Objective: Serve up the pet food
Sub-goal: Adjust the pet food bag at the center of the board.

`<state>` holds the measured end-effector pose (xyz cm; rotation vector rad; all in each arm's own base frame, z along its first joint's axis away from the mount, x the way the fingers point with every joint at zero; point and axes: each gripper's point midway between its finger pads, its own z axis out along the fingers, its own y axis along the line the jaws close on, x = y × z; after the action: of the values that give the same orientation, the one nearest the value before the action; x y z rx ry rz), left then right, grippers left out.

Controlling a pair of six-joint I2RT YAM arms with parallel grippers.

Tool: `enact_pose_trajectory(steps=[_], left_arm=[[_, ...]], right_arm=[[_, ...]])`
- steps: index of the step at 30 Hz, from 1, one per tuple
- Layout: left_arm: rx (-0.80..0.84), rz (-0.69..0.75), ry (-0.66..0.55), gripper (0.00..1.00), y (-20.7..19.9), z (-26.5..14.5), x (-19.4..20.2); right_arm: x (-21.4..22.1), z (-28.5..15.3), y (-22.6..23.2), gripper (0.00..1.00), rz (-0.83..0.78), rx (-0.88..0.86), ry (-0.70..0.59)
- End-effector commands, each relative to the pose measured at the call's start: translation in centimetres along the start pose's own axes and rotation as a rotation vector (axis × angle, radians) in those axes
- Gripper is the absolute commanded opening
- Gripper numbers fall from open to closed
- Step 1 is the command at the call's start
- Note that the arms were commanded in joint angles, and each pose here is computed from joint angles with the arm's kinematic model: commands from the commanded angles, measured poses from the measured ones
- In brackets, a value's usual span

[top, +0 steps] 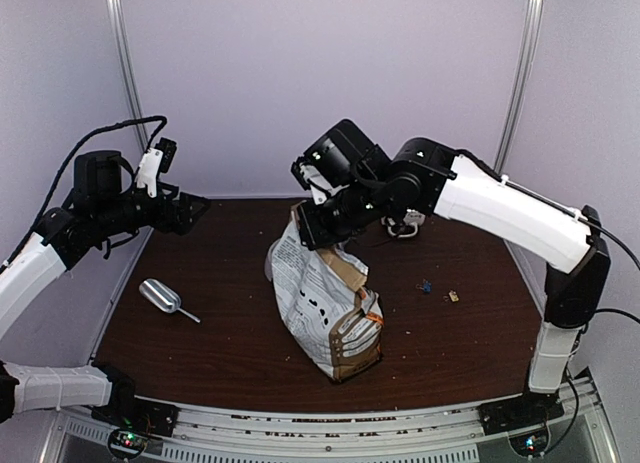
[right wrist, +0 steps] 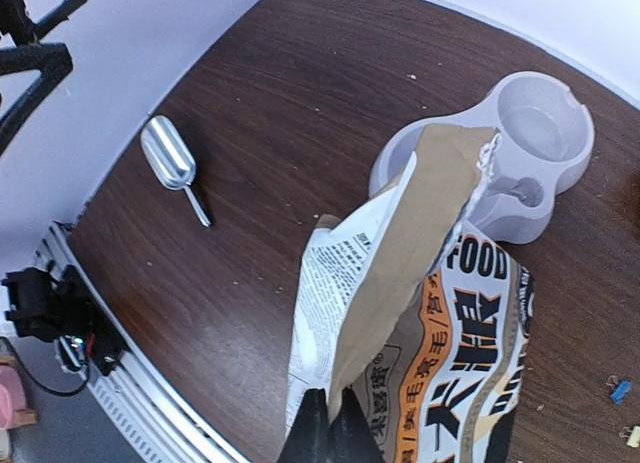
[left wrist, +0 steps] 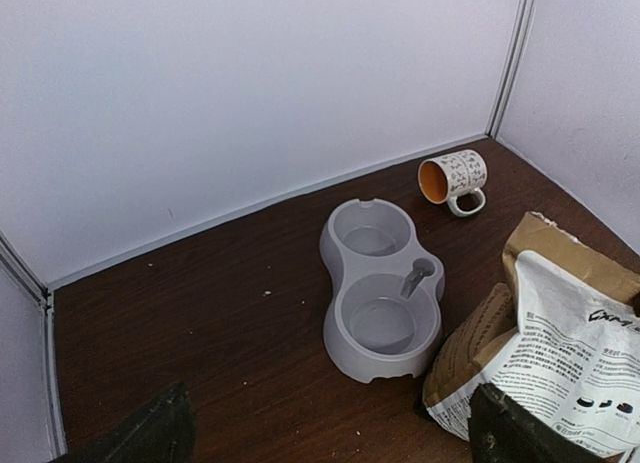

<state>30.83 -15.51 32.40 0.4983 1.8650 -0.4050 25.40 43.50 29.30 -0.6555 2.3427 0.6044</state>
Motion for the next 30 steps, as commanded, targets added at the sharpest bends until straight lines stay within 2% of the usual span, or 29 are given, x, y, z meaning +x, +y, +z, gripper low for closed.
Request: enact_pose_trajectory(steps=[1, 7, 9, 11, 16, 19, 22, 25, 30], left_arm=[[0.040, 0.016, -0.039, 0.98, -1.0, -0.3, -1.0], [0.163, 0.051, -0.036, 0.98, -5.1, 0.1, -0.9], [0.224, 0.029, -0.047, 0.98, -6.8, 0.0, -1.1], [0.282, -0.006, -0.068, 0.98, -8.4, -0.1, -1.2], [0.372, -0.061, -0.107, 0.95, -12.2, 0.7, -1.6], [0.383, -0.080, -0.099, 0.92, -13.6, 1.8, -1.5], [0.412, -0.099, -0.109, 0.89, -15.1, 2.3, -1.6], [0.434, -0.098, -0.106, 0.85, -16.4, 2.8, -1.7], [0.465, -0.088, -0.079, 0.71, -17.7, 3.6, -1.0]], right_arm=[[-0.6, -1.5, 0.2, 0.00, -0.141, 0.160, -0.042], [0.3, -1.1, -1.2, 0.00, -0.258, 0.387, -0.027], [0.5, -1.2, -1.2, 0.00, -0.249, 0.384, -0.026], [0.3, -1.5, -0.3, 0.00, -0.227, 0.309, -0.042], [-1.4, -3.9, 2.7, 0.40, -0.172, 0.047, -0.107], [-2.3, -5.9, 2.4, 0.54, -0.148, -0.009, -0.134], [-2.1, -7.1, 1.0, 0.60, -0.119, -0.035, -0.136], [-1.4, -7.9, -0.4, 0.60, -0.075, -0.075, -0.131], [0.9, -8.4, -2.9, 0.57, -0.018, -0.119, -0.086]])
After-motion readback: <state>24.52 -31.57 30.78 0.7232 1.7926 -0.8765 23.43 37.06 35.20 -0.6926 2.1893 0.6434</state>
